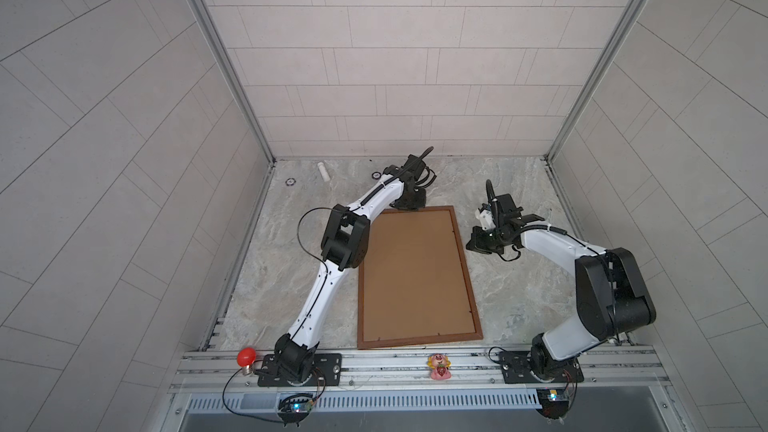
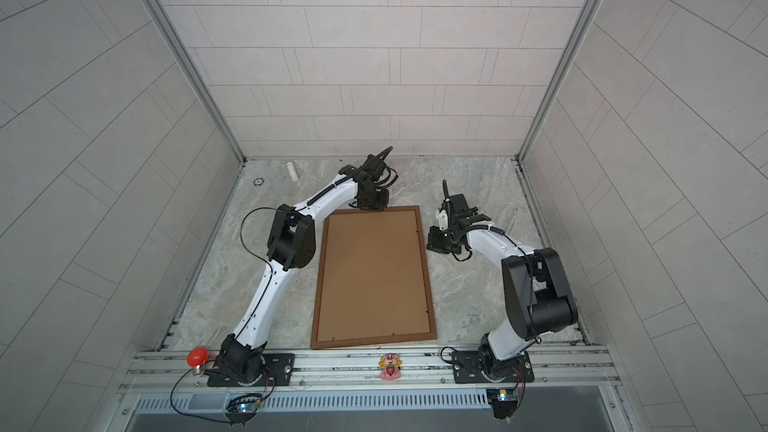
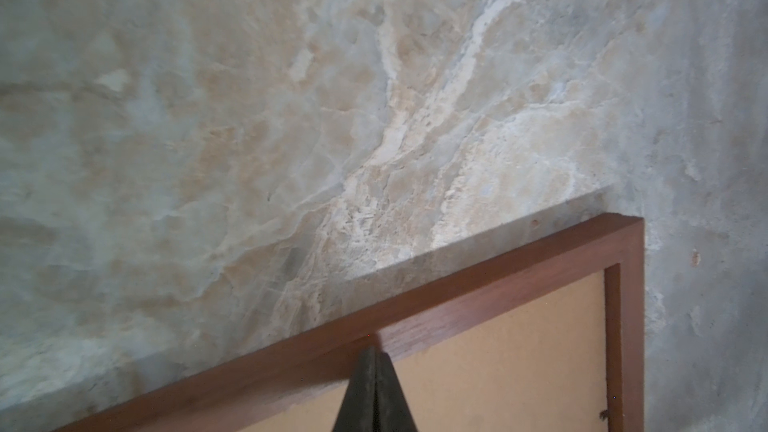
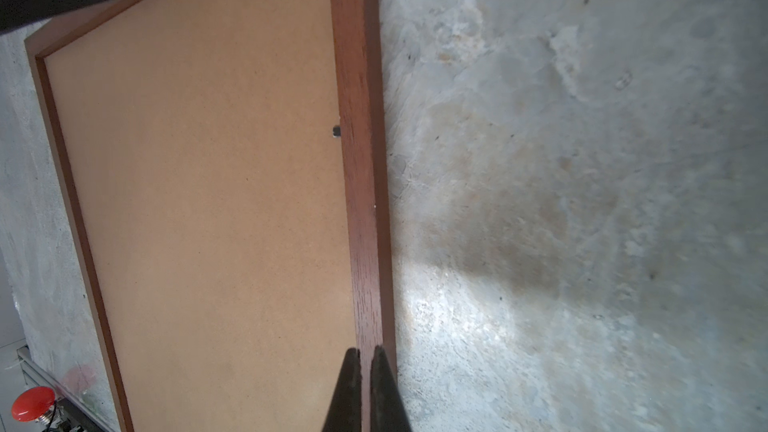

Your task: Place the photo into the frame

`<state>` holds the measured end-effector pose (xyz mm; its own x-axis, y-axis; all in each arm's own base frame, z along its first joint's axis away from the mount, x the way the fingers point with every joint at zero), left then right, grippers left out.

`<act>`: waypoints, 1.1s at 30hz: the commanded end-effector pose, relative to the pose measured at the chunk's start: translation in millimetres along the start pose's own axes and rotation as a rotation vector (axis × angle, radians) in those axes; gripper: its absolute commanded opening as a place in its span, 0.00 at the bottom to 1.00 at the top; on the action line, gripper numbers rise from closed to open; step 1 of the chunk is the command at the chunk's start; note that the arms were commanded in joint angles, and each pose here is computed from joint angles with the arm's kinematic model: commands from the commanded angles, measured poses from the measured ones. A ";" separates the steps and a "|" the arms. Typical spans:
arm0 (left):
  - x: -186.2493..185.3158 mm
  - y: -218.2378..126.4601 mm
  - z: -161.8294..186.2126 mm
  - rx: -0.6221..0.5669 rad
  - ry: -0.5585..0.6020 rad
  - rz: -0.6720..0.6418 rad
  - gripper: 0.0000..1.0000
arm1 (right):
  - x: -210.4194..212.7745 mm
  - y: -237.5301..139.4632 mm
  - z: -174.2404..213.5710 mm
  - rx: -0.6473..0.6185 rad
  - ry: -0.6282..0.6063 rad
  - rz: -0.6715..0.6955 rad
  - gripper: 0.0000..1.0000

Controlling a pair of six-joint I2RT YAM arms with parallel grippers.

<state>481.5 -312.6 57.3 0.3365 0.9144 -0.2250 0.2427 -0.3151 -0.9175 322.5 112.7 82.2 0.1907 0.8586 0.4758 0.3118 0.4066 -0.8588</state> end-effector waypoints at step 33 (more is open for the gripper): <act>10.9 10.0 39.5 0.134 -0.008 -0.071 0.00 | -4.1 7.3 3.4 0.022 0.006 0.002 0.00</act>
<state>478.6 -312.6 54.9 0.3384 0.9185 -0.2045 0.2514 -0.2977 -0.9210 324.1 113.7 81.0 0.1880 0.8566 0.4805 0.3128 0.4115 -0.8560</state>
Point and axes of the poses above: each gripper's point midway between its finger pads, its own y axis out along the fingers, its own x axis along the line the jaws close on, z = x × y, the point moved 2 cm from there along -y, back along the fingers, and after that the axes turned 9 degrees about y, right-handed, at the moved point
